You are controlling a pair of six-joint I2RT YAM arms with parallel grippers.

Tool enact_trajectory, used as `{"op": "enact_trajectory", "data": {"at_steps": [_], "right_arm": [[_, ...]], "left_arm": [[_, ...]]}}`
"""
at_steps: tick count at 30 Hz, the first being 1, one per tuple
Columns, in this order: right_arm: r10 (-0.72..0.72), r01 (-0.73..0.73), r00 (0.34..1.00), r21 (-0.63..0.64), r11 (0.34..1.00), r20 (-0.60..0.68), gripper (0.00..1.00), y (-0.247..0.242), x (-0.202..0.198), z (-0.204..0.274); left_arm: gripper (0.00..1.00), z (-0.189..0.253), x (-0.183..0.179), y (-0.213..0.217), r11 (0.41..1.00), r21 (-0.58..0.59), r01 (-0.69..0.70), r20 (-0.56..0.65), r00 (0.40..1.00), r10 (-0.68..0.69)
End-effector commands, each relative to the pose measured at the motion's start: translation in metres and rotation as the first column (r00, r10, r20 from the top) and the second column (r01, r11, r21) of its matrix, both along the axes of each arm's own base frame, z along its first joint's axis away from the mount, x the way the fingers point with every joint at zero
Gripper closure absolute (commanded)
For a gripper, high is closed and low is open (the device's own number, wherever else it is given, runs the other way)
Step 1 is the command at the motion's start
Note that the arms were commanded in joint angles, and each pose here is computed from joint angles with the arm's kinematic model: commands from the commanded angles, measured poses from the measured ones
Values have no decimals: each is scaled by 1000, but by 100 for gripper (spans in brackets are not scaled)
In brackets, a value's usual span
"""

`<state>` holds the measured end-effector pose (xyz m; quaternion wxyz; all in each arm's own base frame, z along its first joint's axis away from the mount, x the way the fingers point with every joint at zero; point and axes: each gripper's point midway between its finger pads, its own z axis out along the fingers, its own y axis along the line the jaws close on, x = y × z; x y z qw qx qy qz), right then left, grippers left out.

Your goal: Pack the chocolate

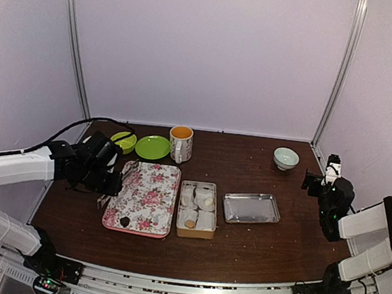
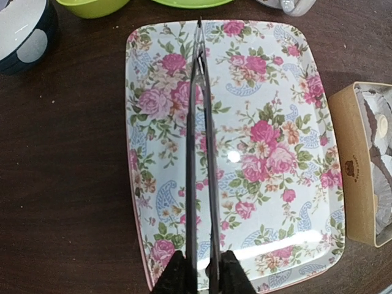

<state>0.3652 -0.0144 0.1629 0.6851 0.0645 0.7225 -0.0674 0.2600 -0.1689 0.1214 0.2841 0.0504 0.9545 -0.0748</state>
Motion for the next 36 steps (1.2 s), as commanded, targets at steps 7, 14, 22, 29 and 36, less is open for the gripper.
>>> {"op": "enact_trajectory", "data": {"at_steps": [7, 14, 22, 29, 36], "right_arm": [[-8, 8, 999, 6, 1000, 35, 0, -2, 4, 11], [-41, 40, 998, 17, 999, 52, 0, -7, -1, 19], [25, -18, 996, 88, 996, -82, 0, 6, 12, 48], [16, 39, 984, 302, 952, -178, 0, 7, 4, 50], [138, -9, 944, 395, 919, -301, 0, 29, -9, 47]], "left_arm": [[67, -22, 14, -4, 1000, -2, -31, 14, 999, 31], [52, -35, 12, -6, 999, -25, -28, 13, 1000, 28], [46, -43, 14, -10, 999, -47, -26, 23, 999, 27], [23, -47, 13, -4, 997, -40, -63, 21, 998, 64], [9, -14, 15, -1, 997, -73, -40, 118, 992, 49]]}}
